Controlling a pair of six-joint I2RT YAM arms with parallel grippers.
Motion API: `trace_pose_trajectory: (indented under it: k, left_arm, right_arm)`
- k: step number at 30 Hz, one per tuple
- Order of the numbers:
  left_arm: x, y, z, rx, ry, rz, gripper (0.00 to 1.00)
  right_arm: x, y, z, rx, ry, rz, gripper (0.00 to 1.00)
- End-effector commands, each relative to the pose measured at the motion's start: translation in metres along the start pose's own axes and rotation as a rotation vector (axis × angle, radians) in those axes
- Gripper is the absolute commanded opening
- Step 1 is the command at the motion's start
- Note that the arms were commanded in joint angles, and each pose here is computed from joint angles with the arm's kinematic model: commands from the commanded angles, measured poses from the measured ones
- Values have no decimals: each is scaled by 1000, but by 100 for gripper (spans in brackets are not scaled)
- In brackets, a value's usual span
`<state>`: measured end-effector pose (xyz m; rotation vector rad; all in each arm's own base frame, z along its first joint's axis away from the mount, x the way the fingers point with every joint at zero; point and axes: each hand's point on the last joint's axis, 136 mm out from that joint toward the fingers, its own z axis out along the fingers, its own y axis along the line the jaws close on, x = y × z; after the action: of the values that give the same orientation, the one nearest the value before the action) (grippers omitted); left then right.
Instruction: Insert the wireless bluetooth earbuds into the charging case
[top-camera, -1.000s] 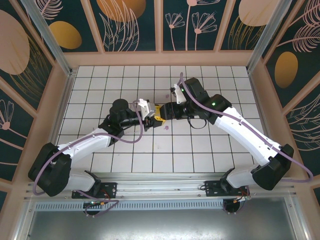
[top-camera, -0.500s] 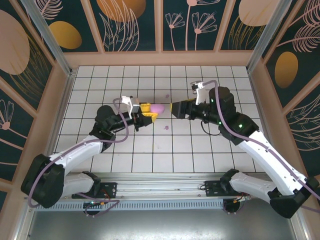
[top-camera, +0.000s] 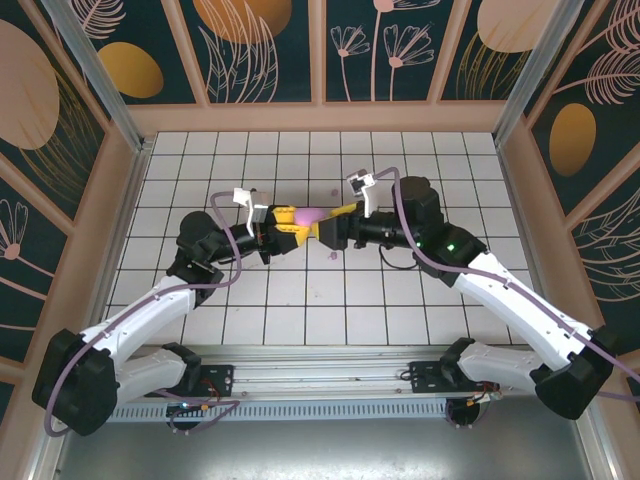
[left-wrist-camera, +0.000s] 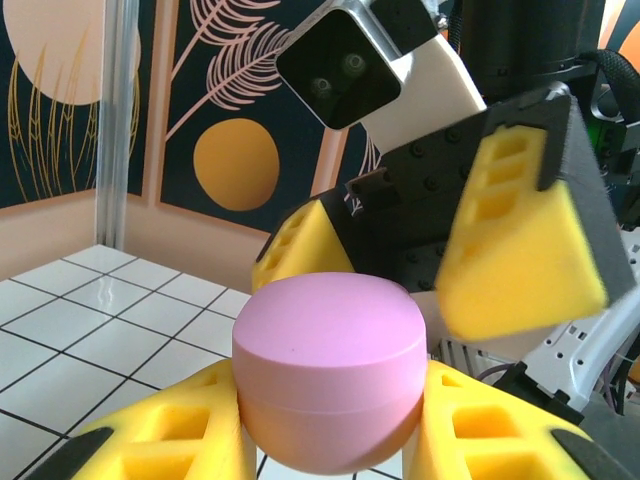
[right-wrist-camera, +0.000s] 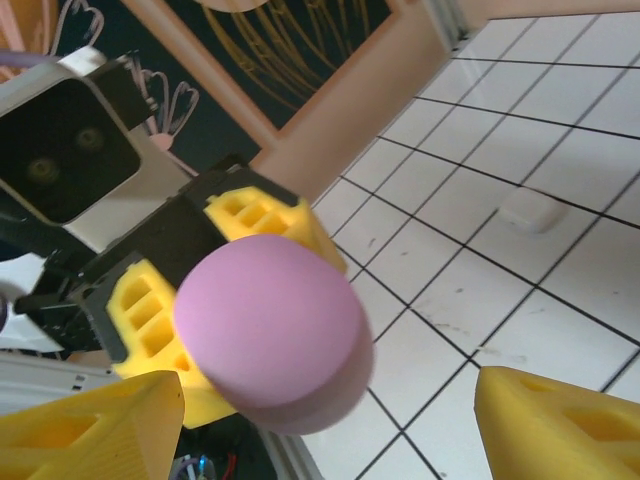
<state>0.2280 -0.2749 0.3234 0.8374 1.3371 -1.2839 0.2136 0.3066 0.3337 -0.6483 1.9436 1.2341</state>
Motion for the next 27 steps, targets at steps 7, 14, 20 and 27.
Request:
trace_pose_trajectory:
  k: [7, 14, 20, 27]
  left_arm:
    - [-24, -14, 2, 47, -15, 22, 2]
    - [-14, -17, 1, 77, 17, 5, 2]
    - [-12, -23, -4, 81, 15, 31, 1]
    - [-10, -21, -6, 50, 20, 46, 1]
  right_arm:
    - [-9, 1, 4, 26, -35, -56, 77]
    - [-32, -9, 3, 57, -95, -35, 76]
    - [-35, -15, 15, 64, -61, -32, 76]
    - [-40, -22, 18, 83, -70, -14, 76]
